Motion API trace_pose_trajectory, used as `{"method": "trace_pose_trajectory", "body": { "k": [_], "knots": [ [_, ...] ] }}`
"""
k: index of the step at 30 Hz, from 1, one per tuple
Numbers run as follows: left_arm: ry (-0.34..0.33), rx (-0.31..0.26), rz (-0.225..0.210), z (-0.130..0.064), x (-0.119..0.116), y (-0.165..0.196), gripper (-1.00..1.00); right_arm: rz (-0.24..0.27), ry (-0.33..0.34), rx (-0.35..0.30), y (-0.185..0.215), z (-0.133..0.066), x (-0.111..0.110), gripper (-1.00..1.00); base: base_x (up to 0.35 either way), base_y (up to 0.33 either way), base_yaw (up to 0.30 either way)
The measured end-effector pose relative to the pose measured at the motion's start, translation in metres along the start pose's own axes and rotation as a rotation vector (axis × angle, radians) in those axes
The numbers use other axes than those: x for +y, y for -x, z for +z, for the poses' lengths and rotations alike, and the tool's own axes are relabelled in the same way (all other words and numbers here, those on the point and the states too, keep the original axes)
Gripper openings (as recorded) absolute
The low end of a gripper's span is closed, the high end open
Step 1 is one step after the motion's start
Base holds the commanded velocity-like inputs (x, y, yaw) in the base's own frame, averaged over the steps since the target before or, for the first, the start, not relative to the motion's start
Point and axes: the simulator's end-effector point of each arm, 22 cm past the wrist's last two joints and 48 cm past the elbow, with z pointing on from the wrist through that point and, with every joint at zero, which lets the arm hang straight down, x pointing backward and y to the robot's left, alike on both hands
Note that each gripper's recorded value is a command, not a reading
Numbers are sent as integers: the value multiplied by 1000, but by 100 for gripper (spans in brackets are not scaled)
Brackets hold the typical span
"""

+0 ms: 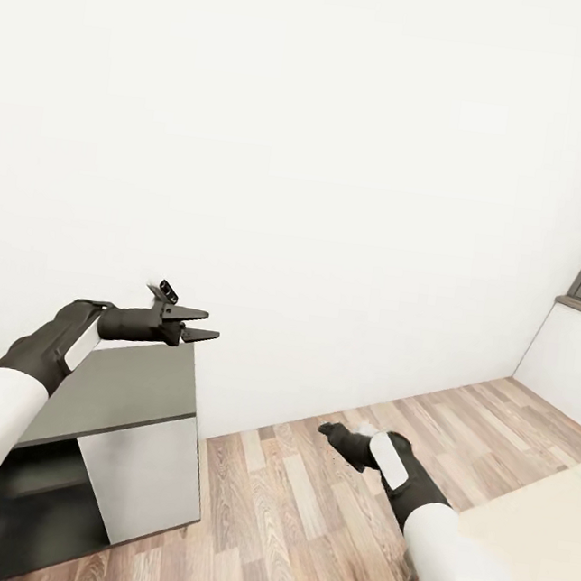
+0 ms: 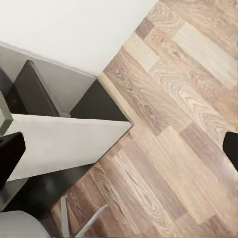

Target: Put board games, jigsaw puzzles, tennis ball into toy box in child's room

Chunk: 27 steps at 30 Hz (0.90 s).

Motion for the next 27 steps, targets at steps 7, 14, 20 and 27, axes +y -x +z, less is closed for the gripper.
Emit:
{"method": "trace_pose_trajectory", "body": {
  "k": [7, 14, 20, 27],
  "knots": [
    [4, 0, 0, -1, 1, 0, 100, -138, -173, -18, -47, 15, -72, 100, 0, 0, 0],
    [7, 4, 0, 0, 2, -2, 100, -153, -253, 2, -81, 22, -114, 100, 0, 0, 0],
    [9, 6, -14, 0, 8, -9, 100, -148, -276, -12, -85, 21, -131, 100, 0, 0, 0],
    [13, 7, -16, -1, 14, -16, 100, -128, -317, 37, -128, 17, -167, 100, 0, 0, 0]
  ]
}}
